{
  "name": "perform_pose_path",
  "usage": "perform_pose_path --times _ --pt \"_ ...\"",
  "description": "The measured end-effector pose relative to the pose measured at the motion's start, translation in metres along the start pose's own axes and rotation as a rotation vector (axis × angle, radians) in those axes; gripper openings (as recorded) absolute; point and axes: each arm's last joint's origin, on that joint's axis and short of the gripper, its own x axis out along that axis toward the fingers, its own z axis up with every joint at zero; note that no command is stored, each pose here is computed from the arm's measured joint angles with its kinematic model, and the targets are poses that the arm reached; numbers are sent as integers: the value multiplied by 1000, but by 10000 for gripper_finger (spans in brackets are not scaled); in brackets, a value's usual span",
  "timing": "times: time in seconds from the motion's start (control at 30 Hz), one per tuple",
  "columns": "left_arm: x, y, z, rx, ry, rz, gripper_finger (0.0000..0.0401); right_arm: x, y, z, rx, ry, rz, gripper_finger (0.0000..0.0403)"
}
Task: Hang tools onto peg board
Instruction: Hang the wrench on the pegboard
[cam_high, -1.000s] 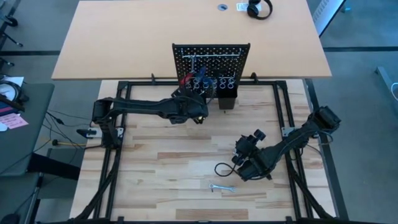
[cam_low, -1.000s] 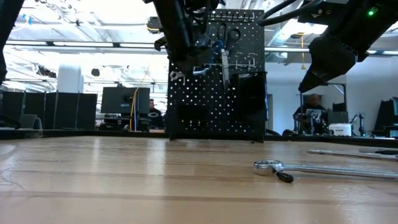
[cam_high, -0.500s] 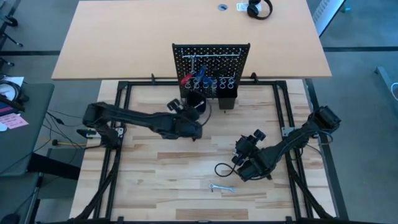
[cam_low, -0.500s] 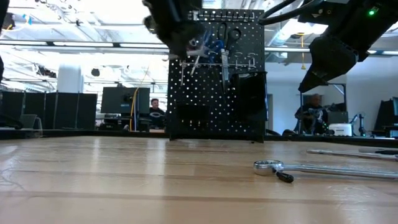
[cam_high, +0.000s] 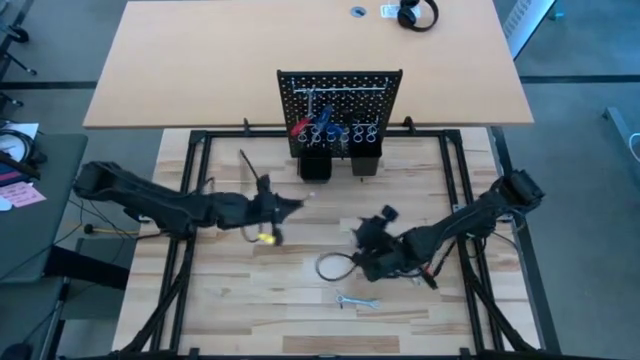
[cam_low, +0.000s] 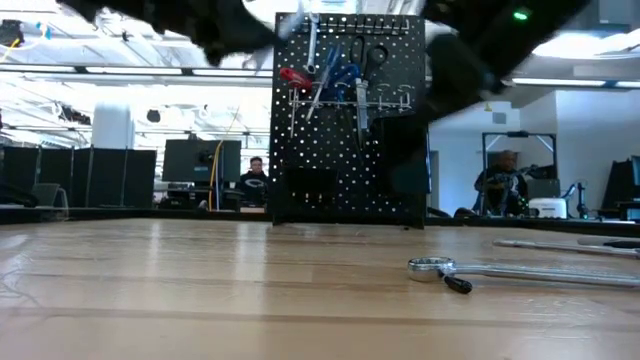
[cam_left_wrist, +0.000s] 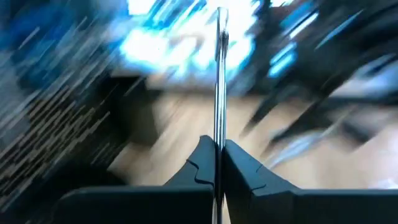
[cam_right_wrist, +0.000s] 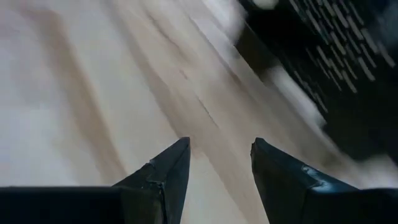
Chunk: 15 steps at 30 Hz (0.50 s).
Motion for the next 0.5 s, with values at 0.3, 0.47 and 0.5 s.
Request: perform_pose_path --times 0.3,0.47,0.5 --pt "-18 20 3 -84 -490 -411 0 16 14 39 -133 -453 386 177" --pt "-18 21 13 -64 -562 -455 0 27 -3 67 -41 -708 544 177" --pt "-19 20 14 -57 -567 -457 0 30 -6 71 -22 -731 532 177"
